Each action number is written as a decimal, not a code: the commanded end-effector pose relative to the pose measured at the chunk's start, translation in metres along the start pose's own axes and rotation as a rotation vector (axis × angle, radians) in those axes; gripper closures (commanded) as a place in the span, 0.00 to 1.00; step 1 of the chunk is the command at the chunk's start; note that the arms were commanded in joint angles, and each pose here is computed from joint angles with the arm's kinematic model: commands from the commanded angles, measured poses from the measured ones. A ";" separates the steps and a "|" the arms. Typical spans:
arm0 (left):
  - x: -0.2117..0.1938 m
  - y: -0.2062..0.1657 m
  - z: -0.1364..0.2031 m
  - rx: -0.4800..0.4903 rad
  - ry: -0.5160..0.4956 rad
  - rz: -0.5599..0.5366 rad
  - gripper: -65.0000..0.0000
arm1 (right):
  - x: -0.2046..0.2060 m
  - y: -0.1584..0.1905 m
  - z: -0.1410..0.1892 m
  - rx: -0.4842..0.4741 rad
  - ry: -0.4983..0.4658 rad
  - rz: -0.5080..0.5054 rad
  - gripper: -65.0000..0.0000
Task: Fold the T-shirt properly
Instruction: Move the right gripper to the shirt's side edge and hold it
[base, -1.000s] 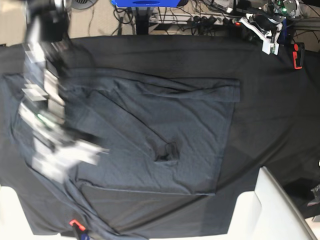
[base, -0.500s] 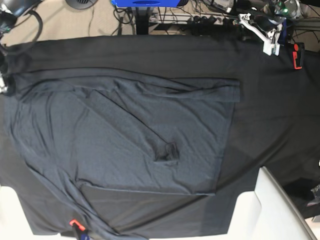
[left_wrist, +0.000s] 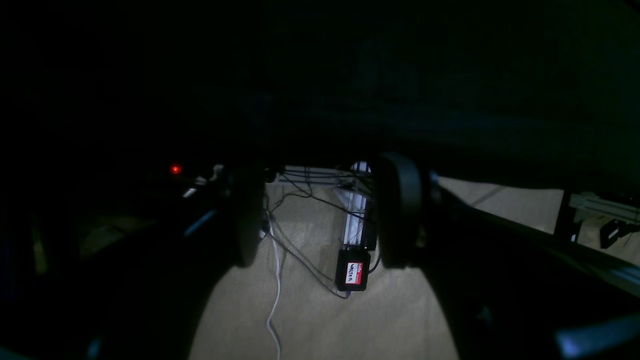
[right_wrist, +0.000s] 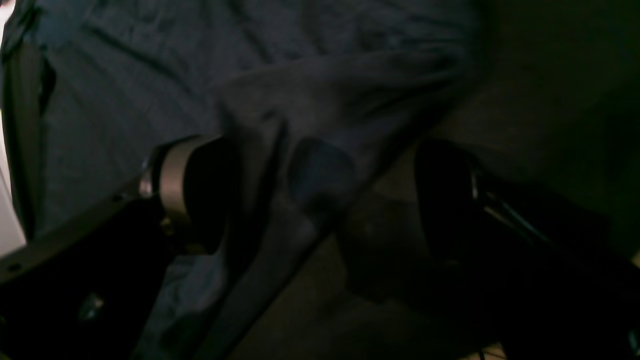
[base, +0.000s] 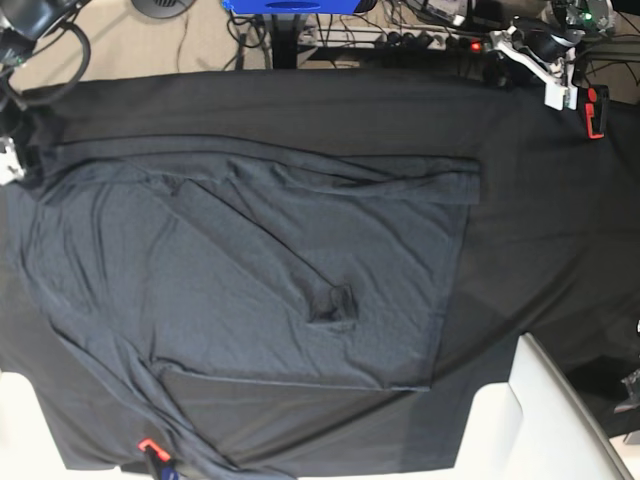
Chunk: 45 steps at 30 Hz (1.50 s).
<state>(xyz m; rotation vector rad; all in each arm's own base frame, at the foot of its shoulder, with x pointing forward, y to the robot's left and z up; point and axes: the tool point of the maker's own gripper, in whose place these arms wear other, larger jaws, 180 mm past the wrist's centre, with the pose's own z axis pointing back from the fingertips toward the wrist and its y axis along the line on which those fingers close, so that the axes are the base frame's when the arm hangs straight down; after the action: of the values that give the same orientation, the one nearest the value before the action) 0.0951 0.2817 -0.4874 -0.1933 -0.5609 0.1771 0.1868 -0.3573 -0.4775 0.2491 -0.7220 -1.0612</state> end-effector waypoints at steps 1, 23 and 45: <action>0.017 0.002 0.004 -0.007 -0.063 -0.009 0.47 | 0.016 0.002 0.002 0.010 -0.043 0.006 0.18; 0.017 0.002 0.004 -0.007 -0.063 -0.009 0.47 | 0.008 -0.007 -0.018 0.004 0.019 -0.053 0.42; 0.058 -0.015 -0.009 -0.096 -0.174 0.093 0.15 | -0.016 -0.009 -0.032 0.005 0.087 -0.121 1.00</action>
<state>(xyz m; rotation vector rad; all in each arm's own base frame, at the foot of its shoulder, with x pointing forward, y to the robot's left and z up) 0.1087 0.2717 -0.4902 -0.2736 -0.5468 0.2559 0.2027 -0.3553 -0.5080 0.3567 -0.6883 -1.1704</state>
